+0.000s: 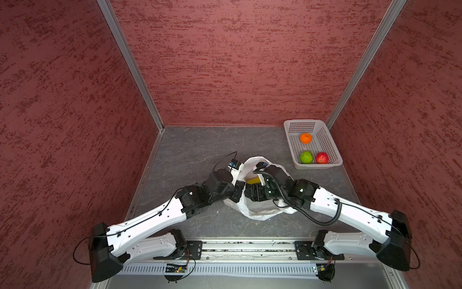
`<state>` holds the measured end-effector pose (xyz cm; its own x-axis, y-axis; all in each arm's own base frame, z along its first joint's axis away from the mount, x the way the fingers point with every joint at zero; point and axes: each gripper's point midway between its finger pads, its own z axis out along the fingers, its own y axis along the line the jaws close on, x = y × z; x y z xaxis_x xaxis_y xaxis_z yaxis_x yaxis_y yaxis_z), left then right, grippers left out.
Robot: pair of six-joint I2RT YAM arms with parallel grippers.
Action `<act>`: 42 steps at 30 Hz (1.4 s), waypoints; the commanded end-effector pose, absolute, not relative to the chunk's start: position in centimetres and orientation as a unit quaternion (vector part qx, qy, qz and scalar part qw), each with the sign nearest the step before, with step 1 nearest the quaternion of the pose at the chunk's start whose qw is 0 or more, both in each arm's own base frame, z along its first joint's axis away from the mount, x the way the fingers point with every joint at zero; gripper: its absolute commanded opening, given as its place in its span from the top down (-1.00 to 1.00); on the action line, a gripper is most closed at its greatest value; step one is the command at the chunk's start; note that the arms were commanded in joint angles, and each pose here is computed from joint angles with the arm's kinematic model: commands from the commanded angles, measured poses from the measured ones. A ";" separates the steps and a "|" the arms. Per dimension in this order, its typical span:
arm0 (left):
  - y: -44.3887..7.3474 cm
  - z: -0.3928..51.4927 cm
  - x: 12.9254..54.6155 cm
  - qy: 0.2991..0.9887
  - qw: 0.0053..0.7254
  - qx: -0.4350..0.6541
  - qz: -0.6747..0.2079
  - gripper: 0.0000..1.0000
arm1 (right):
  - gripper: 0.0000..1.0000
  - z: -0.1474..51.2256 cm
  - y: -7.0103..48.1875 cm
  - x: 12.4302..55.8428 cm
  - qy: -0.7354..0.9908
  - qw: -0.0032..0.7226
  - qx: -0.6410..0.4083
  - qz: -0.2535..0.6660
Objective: Untie the knot of the plastic bag and take out the fruit
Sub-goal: 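Lift the dark avocado out of the bag toward the white basket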
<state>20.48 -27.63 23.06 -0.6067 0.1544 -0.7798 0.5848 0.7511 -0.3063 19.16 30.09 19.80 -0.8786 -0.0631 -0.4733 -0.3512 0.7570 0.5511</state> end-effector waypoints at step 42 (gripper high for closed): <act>-27.1 23.7 22.4 0.859 0.382 0.227 -0.255 1.00 | 0.15 32.5 26.3 21.3 0.821 0.427 -0.090 0.368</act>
